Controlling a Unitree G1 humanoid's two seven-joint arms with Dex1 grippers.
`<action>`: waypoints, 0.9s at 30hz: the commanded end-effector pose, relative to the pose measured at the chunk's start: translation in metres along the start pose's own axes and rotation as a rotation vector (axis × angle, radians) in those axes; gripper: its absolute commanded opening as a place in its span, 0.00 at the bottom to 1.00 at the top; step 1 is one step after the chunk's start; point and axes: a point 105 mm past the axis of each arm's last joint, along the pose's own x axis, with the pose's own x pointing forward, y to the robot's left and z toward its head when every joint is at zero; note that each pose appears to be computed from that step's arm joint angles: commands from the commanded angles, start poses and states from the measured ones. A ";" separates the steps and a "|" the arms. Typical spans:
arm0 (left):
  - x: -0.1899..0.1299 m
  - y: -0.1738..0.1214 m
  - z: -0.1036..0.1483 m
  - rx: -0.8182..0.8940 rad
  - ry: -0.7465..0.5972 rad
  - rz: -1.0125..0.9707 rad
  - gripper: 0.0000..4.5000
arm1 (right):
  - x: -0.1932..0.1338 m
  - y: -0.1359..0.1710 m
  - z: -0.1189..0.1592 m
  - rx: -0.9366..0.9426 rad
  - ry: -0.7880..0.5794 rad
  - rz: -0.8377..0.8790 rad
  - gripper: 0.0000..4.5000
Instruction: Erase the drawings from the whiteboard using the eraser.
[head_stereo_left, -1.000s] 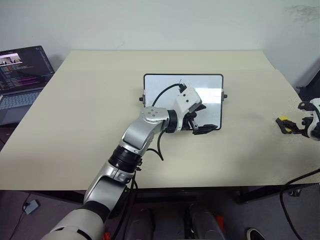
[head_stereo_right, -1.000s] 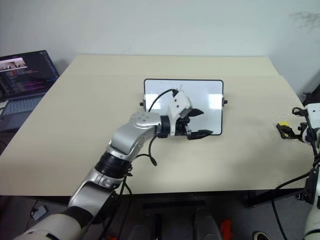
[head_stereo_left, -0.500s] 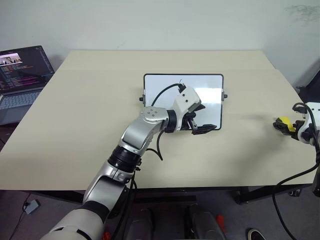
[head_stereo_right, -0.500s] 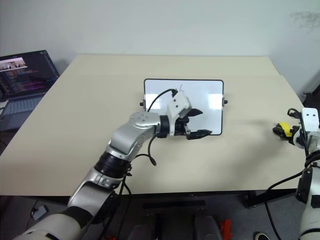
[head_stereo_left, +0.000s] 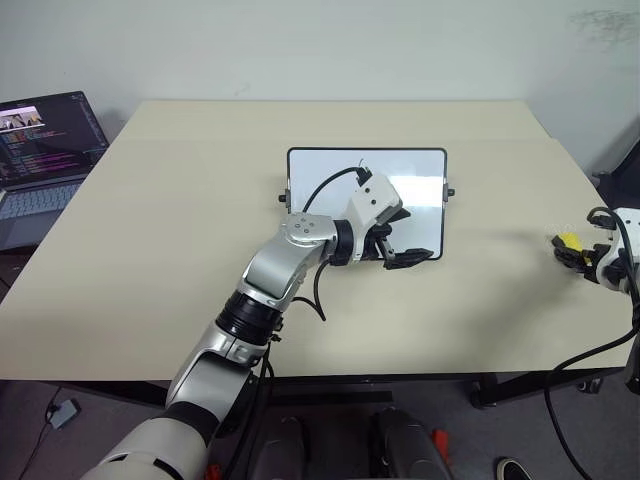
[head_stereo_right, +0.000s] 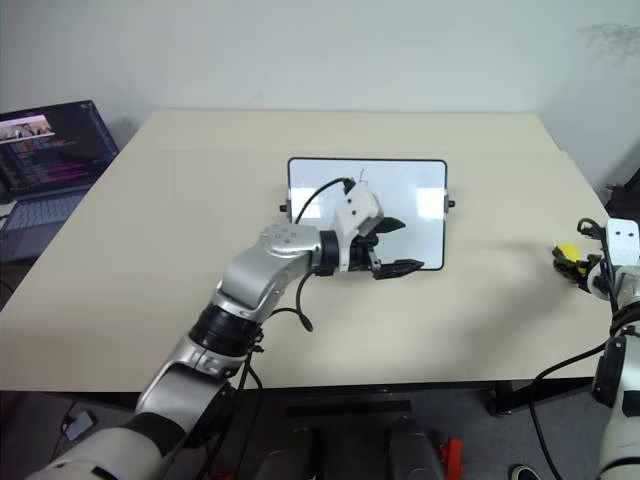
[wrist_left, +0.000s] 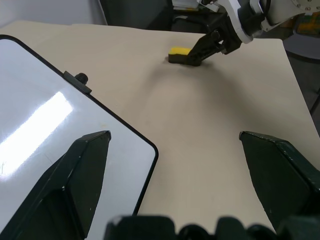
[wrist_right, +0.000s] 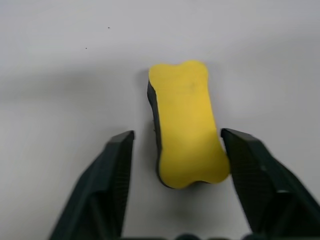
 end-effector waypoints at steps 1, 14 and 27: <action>-0.002 0.002 0.014 0.046 -0.044 0.014 1.00 | -0.004 -0.005 0.010 0.028 -0.016 -0.020 0.35; -0.003 0.005 0.014 0.045 -0.046 0.030 1.00 | -0.003 -0.003 0.009 0.025 0.002 -0.037 0.23; -0.023 0.024 0.014 0.042 -0.054 0.096 1.00 | -0.019 0.017 0.062 0.000 -0.125 0.087 0.22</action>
